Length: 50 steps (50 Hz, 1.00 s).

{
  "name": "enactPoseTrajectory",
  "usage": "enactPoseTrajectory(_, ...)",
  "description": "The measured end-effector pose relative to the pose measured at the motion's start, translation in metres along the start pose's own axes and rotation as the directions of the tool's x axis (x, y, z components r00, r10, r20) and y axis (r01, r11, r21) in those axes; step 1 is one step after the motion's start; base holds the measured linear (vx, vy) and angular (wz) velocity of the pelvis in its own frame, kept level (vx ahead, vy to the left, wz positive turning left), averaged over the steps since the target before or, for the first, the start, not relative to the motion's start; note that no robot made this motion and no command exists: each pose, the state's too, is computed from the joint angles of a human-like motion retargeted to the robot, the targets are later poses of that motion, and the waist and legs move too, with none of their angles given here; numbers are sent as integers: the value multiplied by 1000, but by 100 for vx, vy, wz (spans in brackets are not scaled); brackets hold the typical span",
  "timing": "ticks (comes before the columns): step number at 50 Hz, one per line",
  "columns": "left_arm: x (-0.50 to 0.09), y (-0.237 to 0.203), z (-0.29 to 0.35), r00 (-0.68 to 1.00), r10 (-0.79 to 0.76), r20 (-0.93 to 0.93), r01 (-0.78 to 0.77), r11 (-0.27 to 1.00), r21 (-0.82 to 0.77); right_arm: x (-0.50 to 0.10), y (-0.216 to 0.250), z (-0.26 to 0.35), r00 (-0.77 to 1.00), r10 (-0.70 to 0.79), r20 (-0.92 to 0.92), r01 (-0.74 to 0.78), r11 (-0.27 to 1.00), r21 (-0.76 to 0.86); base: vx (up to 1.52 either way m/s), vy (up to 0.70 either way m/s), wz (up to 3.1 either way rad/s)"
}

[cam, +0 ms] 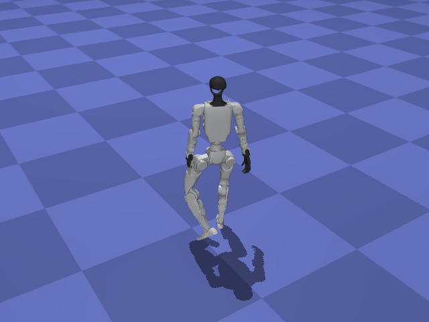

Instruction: In place motions

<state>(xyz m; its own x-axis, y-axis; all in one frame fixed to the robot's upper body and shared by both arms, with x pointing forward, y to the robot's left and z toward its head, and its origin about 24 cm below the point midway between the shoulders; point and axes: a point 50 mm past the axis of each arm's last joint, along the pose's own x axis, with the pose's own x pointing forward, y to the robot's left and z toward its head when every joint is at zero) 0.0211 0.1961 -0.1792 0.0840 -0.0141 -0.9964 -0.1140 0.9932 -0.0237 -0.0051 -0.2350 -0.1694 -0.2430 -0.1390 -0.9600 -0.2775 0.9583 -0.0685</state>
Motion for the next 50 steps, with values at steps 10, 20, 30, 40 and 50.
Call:
enactPoseTrajectory(10, 1, -10, 19, 998, -28, 61, 17, 985, 169, -6, 1, 34, 992, 10, 127, 5, 993, -117, -24, 9, -151)
enactPoseTrajectory(20, 0, -5, 23, 999, -25, 48, 14, 975, 220, -6, 14, 40, 990, 17, 137, 8, 984, -179, 0, -4, -52)
enactPoseTrajectory(30, 1, -8, 3, 999, -33, 11, 31, 990, 139, 0, 9, 11, 1000, 7, 20, -3, 976, -218, 29, -14, 69)
enactPoseTrajectory(40, -4, 14, -25, 991, 73, -115, -55, 987, 152, 0, 14, 14, 997, 50, 56, -43, 993, -112, 17, -31, 208)
enactPoseTrajectory(50, -4, 23, 6, 994, 97, -50, -86, 980, 182, -1, -8, 6, 999, -6, 51, 10, 996, -84, 21, -29, 258)
